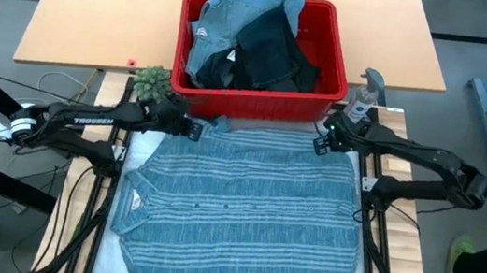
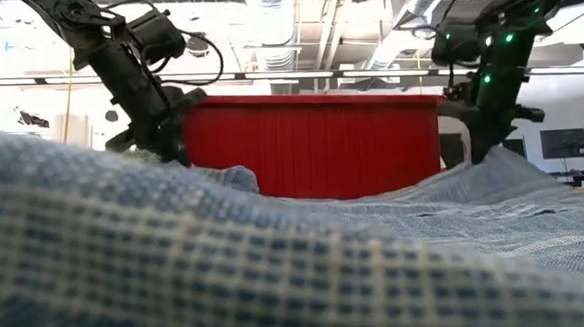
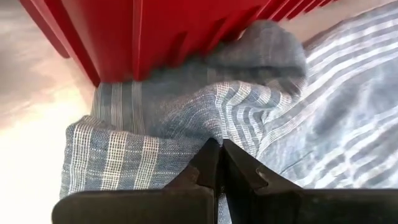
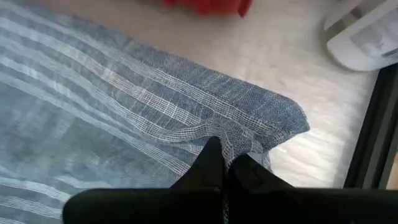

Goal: Fold Laundry from Bin
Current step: Fold the blue polo shirt

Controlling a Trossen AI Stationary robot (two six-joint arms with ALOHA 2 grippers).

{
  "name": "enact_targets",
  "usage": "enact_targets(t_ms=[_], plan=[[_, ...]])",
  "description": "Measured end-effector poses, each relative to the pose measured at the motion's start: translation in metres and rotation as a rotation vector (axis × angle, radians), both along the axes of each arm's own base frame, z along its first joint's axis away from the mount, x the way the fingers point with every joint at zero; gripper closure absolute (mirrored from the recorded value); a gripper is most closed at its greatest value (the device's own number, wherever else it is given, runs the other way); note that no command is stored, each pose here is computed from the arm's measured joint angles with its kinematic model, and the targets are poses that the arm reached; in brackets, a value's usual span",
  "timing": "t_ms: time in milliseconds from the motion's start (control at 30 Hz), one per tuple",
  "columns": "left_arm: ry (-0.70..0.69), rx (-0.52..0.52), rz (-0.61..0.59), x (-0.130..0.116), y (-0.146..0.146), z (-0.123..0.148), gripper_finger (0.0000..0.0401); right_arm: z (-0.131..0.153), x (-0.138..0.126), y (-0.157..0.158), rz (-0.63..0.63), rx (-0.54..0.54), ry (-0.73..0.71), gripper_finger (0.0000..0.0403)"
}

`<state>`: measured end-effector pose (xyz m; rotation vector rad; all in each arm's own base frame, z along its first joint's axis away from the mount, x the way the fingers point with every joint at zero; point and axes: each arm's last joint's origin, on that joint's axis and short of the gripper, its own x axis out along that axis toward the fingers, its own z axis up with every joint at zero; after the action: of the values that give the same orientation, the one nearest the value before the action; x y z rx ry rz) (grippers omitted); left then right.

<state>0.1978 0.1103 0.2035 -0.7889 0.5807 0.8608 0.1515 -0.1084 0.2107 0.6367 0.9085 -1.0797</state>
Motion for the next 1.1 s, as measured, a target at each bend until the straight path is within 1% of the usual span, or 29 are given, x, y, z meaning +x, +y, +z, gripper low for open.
enact_targets(t_ms=[200, 433, 700, 900, 1100], plan=[[-0.083, 0.029, -0.014, -0.008, -0.005, 0.018, 0.0401, 0.016, 0.0, 0.015, 0.035, -0.053, -0.064, 0.0385], [-0.187, 0.086, -0.068, -0.017, -0.021, 0.041, 0.0401, 0.038, 0.001, 0.035, 0.064, -0.144, -0.056, 0.0385], [-0.205, 0.111, -0.152, -0.024, -0.048, 0.051, 0.0401, 0.048, 0.001, 0.065, 0.108, -0.149, -0.029, 0.0385], [-0.226, 0.083, -0.206, -0.024, -0.069, 0.054, 0.0401, 0.046, -0.002, 0.095, 0.133, -0.114, -0.047, 0.0385], [-0.24, 0.069, -0.252, -0.025, -0.083, 0.056, 0.0401, 0.044, -0.009, 0.122, 0.151, -0.096, -0.084, 0.0385]])
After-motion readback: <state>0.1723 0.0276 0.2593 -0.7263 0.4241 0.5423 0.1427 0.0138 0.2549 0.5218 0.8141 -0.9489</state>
